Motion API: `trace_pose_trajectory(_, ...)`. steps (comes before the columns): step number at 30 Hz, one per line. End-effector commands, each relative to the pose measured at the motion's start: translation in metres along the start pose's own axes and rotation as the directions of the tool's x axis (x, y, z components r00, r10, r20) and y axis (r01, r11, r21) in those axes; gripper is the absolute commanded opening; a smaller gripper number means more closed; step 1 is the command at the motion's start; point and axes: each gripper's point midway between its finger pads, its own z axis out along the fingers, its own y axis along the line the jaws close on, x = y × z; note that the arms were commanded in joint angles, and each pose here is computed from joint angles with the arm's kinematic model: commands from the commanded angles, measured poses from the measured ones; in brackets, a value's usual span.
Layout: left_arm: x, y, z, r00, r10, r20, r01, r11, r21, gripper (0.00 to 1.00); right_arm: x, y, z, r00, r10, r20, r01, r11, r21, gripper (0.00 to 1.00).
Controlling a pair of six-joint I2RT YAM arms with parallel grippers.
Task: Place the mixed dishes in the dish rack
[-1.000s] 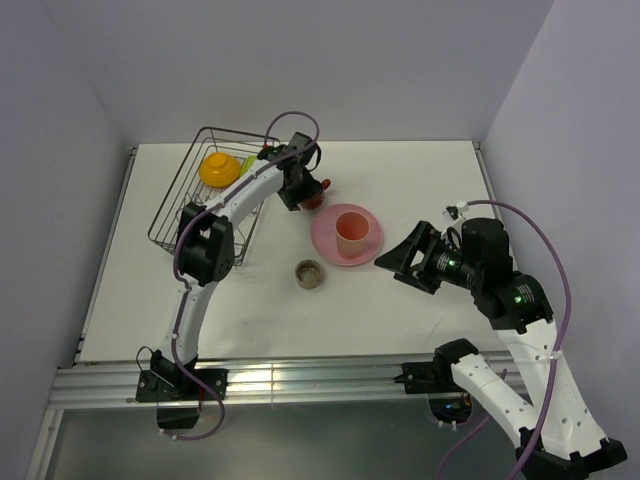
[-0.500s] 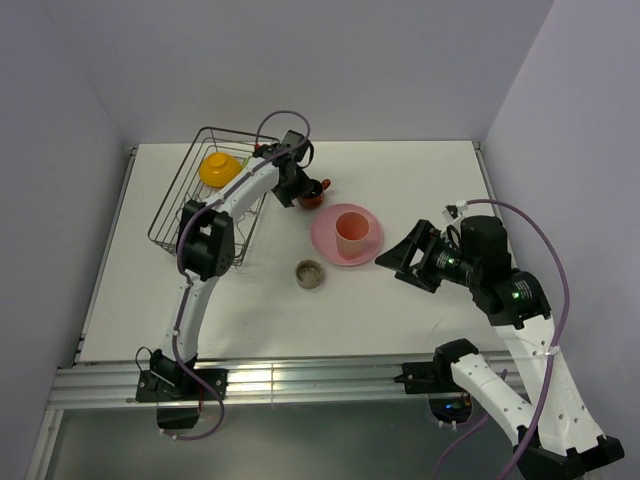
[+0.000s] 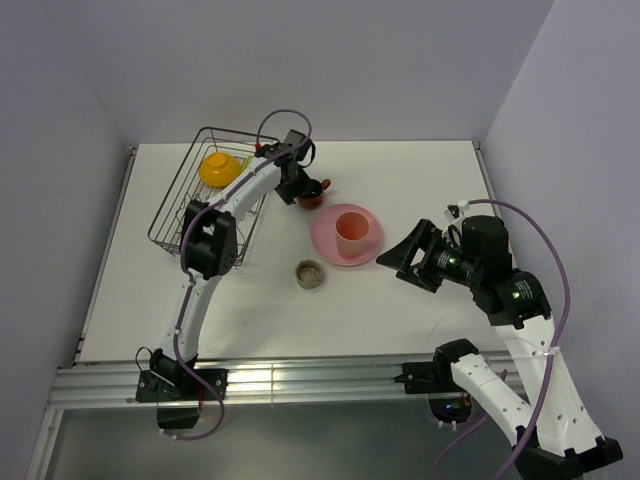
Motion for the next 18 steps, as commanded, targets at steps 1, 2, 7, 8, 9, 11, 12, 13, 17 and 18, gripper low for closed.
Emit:
trace_pose_trajectory(1,-0.01,-0.003,0.002,0.999,0.012,0.047,-0.012,1.0,-0.005,0.5,-0.004,0.004,-0.004,0.999,-0.025,0.023,0.025,1.0,-0.016,0.81)
trace_pose_trajectory(2,-0.009,-0.001,0.002,0.999,0.018,0.05,-0.017,1.0,-0.011,0.5,-0.004,0.004,-0.004,0.999,-0.025,0.021,0.026,1.0,-0.016,0.81)
trace_pose_trajectory(7,-0.007,-0.001,0.003,0.996,0.05,0.07,-0.048,0.998,-0.027,0.49,-0.004,0.005,-0.004,0.999,-0.028,0.018,0.029,0.999,-0.021,0.81)
trace_pose_trajectory(8,-0.006,0.0,0.004,0.996,0.054,0.07,-0.052,0.998,-0.032,0.49,-0.005,0.005,-0.004,0.999,-0.029,0.02,0.03,0.999,-0.02,0.81)
trace_pose_trajectory(9,-0.004,0.0,0.004,0.996,0.062,0.071,-0.06,0.998,-0.035,0.49,-0.005,0.005,-0.005,0.999,-0.03,0.021,0.03,0.999,-0.019,0.81)
trace_pose_trajectory(11,-0.004,0.001,0.005,0.994,0.069,0.079,-0.067,0.997,-0.04,0.48,-0.004,0.005,-0.005,0.999,-0.03,0.02,0.03,0.999,-0.02,0.81)
trace_pose_trajectory(12,-0.001,0.0,0.005,0.994,0.075,0.076,-0.072,0.997,-0.039,0.47,-0.004,0.005,-0.005,0.999,-0.031,0.021,0.032,0.999,-0.022,0.81)
trace_pose_trajectory(13,0.0,-0.001,0.005,0.994,0.075,0.076,-0.072,0.997,-0.038,0.47,-0.005,0.005,-0.005,0.999,-0.031,0.021,0.032,0.999,-0.02,0.81)
trace_pose_trajectory(17,0.006,-0.004,0.007,0.994,0.084,0.071,-0.081,0.996,-0.033,0.39,-0.005,0.004,-0.006,0.999,-0.034,0.022,0.035,0.999,-0.018,0.81)
trace_pose_trajectory(18,0.007,-0.004,0.007,0.994,0.085,0.071,-0.083,0.996,-0.032,0.38,-0.005,0.004,-0.006,0.999,-0.039,0.019,0.039,0.999,-0.017,0.81)
